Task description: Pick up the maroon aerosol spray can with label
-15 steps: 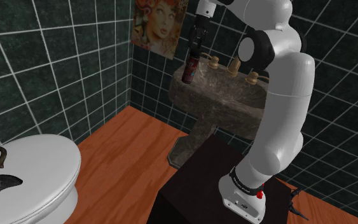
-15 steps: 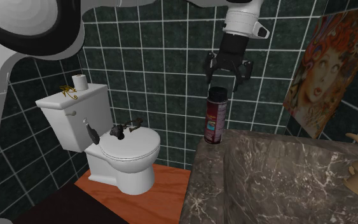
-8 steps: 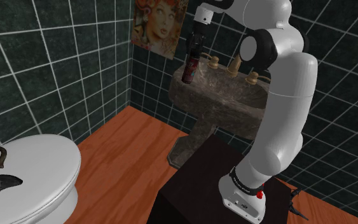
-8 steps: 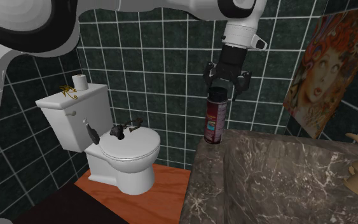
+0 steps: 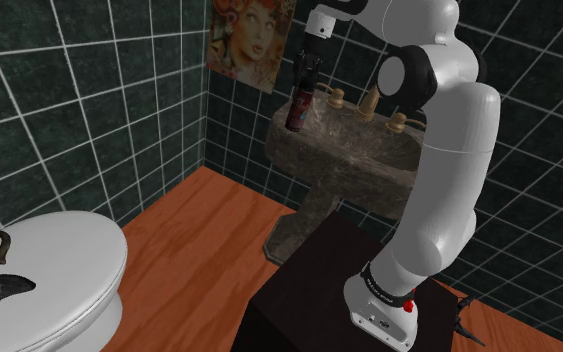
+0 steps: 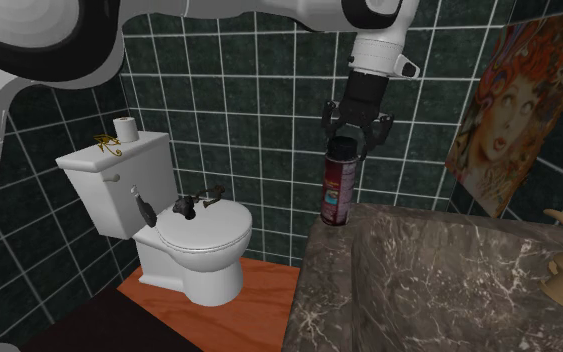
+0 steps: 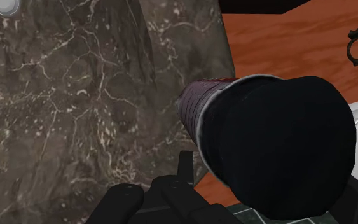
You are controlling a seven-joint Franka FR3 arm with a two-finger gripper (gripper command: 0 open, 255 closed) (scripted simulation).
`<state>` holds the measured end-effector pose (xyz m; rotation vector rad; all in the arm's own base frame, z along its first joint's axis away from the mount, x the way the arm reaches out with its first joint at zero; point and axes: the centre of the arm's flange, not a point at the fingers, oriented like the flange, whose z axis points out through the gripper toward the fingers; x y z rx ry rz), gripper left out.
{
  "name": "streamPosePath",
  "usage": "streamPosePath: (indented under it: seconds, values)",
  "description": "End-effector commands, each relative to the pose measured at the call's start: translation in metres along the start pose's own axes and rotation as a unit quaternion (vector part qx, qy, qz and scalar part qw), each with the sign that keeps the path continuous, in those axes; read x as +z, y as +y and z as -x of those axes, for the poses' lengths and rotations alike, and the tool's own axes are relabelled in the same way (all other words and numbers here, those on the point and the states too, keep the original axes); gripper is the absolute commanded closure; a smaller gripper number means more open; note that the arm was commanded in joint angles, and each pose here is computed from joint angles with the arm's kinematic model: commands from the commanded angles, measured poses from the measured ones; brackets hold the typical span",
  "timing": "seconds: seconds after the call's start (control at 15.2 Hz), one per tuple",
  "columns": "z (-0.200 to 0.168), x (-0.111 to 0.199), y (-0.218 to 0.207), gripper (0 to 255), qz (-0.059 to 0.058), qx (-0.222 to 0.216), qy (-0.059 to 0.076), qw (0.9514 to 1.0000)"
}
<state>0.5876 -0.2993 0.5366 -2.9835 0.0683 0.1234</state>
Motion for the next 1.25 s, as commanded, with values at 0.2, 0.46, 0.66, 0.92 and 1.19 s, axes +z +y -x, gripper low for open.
streamPosePath:
  seconds: [0.2,0.46,0.66,0.92,1.19]
  values:
    - [0.000,-0.009,-0.001,255,0.000,0.000,-0.001,1.0000]
    - [0.002,-0.030,-0.004,255,0.000,0.000,-0.001,1.0000]
    - [0.004,-0.046,-0.006,255,0.000,0.000,-0.001,1.0000]
    - [0.005,-0.067,-0.009,255,0.000,0.000,-0.001,1.0000]
    - [0.006,-0.078,-0.011,255,0.000,0.000,-0.001,1.0000]
